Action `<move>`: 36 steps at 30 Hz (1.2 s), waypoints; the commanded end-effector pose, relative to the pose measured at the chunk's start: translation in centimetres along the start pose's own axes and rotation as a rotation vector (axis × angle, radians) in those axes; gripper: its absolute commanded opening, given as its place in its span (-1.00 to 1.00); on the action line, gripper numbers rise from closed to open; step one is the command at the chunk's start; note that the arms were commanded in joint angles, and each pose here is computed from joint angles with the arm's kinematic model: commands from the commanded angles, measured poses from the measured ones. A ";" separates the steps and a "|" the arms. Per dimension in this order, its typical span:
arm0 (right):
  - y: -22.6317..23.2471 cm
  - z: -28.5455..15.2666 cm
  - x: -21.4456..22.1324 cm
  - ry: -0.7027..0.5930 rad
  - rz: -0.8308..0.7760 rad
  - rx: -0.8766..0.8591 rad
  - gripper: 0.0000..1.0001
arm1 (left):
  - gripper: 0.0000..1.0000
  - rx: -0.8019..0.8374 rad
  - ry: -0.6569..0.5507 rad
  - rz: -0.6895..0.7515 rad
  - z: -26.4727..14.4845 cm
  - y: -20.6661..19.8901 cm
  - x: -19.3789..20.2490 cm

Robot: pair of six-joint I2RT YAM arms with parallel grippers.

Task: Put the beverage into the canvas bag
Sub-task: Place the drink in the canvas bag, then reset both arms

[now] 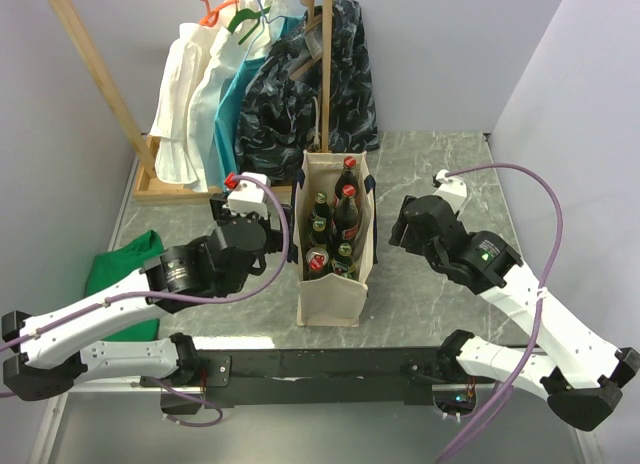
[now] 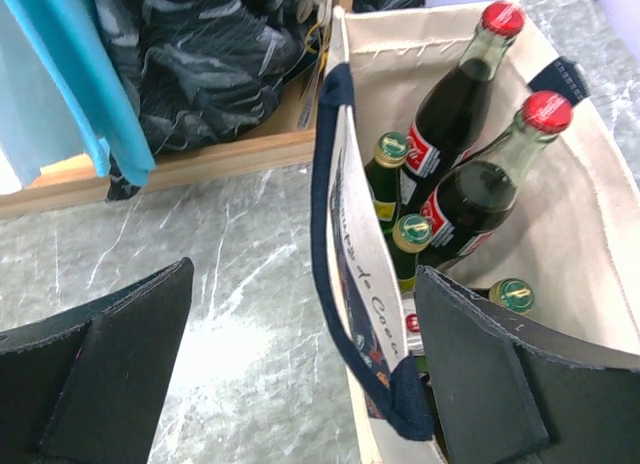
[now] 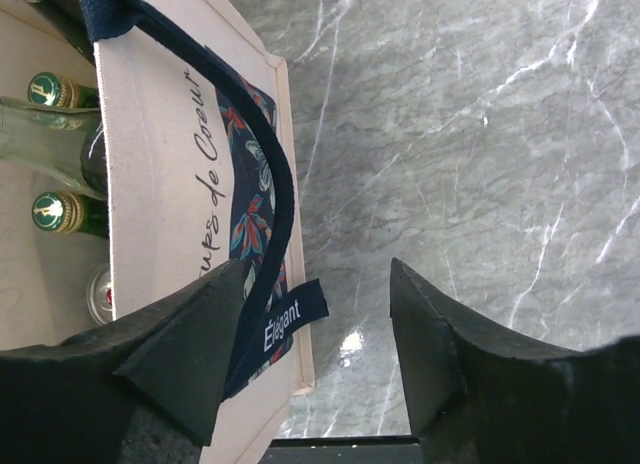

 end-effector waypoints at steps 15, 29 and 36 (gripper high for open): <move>0.5 -0.2 -0.6 -0.013 -0.055 -0.065 1.00 | 0.93 -0.075 0.043 -0.067 -0.4 1.6 2.2; 0.3 -1.2 -1.9 -0.082 -0.045 -0.093 1.00 | 0.93 -0.225 0.167 -0.154 1.8 4.5 3.8; 0.2 -1.2 -1.8 -0.080 -0.052 -0.089 1.00 | 0.93 -0.209 0.177 -0.131 2.1 4.6 3.2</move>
Point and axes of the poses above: each gripper's point midway between its finger pads, its own z axis out along the fingers, its own y axis along the line the jaws close on, x = y × z, the point moved 7 cm from there along -z, back along the fingers, and after that the axes turned 3 degrees about -z, right-handed, at the moved point
